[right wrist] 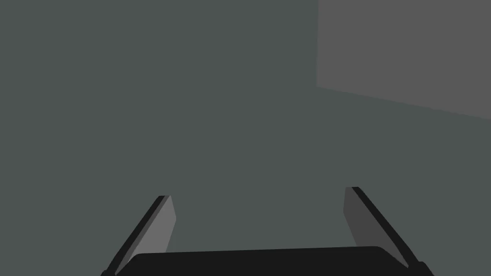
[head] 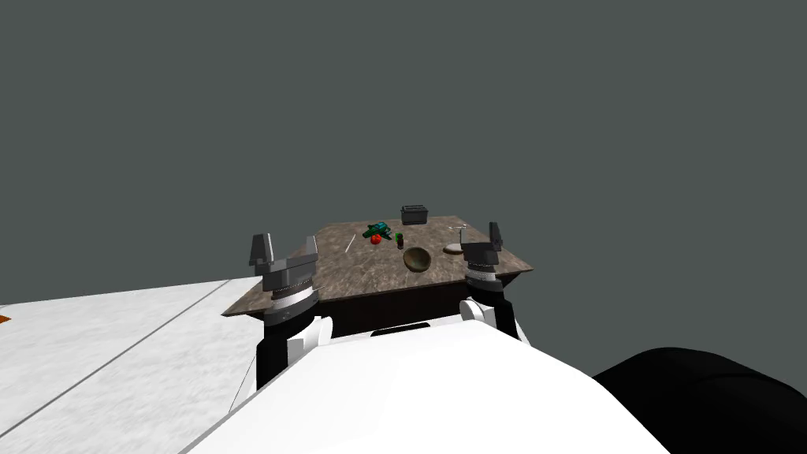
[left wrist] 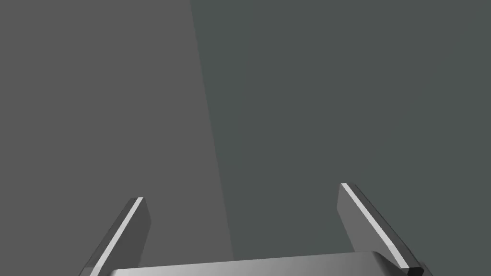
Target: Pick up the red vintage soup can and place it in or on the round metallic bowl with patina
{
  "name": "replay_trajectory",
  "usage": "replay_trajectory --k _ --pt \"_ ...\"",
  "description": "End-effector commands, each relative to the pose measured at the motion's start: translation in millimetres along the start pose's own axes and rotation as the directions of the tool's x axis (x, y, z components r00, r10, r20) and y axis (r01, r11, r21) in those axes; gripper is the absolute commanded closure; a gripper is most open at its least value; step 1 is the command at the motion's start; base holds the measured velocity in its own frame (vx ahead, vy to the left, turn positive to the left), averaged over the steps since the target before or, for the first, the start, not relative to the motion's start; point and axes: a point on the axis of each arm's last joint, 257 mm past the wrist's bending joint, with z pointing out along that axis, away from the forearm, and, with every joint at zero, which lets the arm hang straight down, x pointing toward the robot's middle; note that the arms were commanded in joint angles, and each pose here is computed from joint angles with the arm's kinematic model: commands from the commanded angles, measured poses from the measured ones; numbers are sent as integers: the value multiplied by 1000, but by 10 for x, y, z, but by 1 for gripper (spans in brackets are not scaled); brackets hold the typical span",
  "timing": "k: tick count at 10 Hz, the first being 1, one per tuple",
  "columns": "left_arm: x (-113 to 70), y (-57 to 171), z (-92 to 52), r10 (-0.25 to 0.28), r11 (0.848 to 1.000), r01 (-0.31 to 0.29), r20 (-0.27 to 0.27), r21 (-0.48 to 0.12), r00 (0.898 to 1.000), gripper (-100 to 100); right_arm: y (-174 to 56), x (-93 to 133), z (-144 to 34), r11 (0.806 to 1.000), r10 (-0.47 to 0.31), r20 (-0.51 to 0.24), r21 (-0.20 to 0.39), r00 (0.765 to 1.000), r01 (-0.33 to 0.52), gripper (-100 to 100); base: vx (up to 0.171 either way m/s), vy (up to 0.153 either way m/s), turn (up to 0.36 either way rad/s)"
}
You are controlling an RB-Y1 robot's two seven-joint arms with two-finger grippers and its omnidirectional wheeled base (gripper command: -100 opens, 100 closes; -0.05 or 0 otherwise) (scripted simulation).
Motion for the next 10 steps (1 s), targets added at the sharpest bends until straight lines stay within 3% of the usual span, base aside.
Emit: replay_trajectory --k 1,5,9,10 --pt "0 0 0 0 1000 0 0 0 1000 0 -104 49 -3 999 -21 -36 28 999 22 -100 -18 60 55" --pt "1 0 0 0 1000 0 0 0 1000 0 -629 154 -61 980 -110 -152 149 982 132 -100 -22 167 87" --pt "1 0 0 0 1000 0 0 0 1000 0 -1274 187 -161 921 -208 -281 265 937 284 -100 -18 184 100" --pt "1 0 0 0 1000 0 0 0 1000 0 -1326 165 -192 917 -208 -281 277 937 287 -100 5 121 37"
